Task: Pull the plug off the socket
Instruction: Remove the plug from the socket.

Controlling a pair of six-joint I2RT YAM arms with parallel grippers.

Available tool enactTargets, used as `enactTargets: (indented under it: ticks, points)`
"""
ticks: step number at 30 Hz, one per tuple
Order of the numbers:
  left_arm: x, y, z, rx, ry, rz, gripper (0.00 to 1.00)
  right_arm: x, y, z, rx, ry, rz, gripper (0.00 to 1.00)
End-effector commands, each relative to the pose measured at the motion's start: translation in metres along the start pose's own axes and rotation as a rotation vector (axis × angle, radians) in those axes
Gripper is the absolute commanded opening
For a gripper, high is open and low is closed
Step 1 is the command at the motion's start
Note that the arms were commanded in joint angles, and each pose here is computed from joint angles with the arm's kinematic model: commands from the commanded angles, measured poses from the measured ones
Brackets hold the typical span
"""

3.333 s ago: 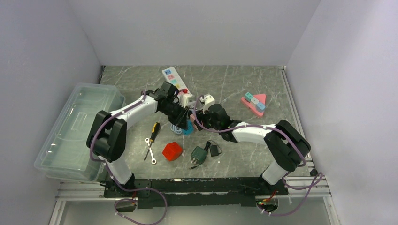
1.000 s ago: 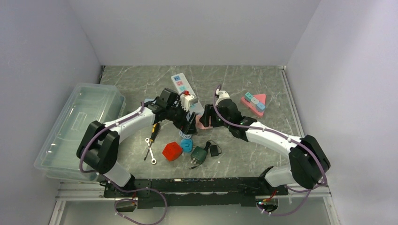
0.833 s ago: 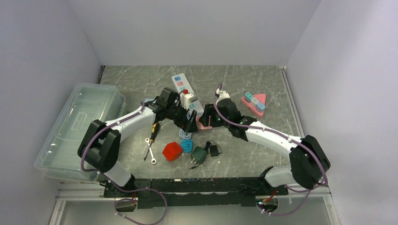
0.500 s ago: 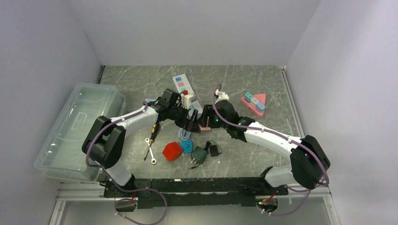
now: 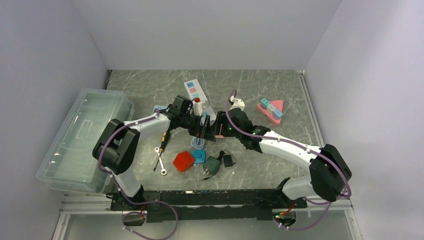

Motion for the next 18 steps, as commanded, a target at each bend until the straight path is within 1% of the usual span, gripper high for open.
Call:
enactTargets:
  ticks: [1,2,5,7,10,11,13,15,18]
  points:
    - [-0.013,-0.008,0.001,0.101,-0.065,0.033,0.87,-0.032,0.037,-0.014,-0.173,-0.169,0.096,0.0]
    - [-0.013,-0.009,0.001,0.108,-0.066,0.032,0.84,-0.031,0.037,-0.013,-0.176,-0.165,0.105,0.0]
    - [-0.012,-0.009,0.001,0.115,-0.065,0.018,0.8,-0.029,0.038,-0.013,-0.183,-0.155,0.139,0.0]
    - [-0.013,-0.009,0.002,0.13,-0.093,0.028,0.76,-0.026,0.037,-0.012,-0.156,-0.147,0.185,0.0]
    - [-0.014,-0.01,0.002,0.13,-0.105,0.023,0.66,-0.021,0.03,-0.011,-0.114,-0.143,0.245,0.0]
    - [-0.013,-0.009,0.001,0.122,-0.106,0.022,0.65,-0.019,0.028,-0.012,-0.11,-0.142,0.26,0.0]
    - [-0.013,-0.008,0.002,0.105,-0.105,0.016,0.67,-0.013,0.024,-0.011,-0.102,-0.128,0.282,0.0]
    - [-0.012,-0.006,0.002,0.088,-0.108,0.007,0.74,-0.009,0.022,-0.01,-0.097,-0.109,0.3,0.01]
    - [-0.011,-0.005,0.003,0.077,-0.121,-0.009,0.77,-0.001,0.02,-0.008,-0.093,-0.074,0.328,0.03]
Point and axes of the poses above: each gripper's point midway between its finger pads, its own z axis out along the fingers, its own y axis along the line the jaws close on, x = y × z, the point moved 10 cm from there along -z, back along the fingers, and after that the axes turned 6 degrees about z, right-handed, at the moved point
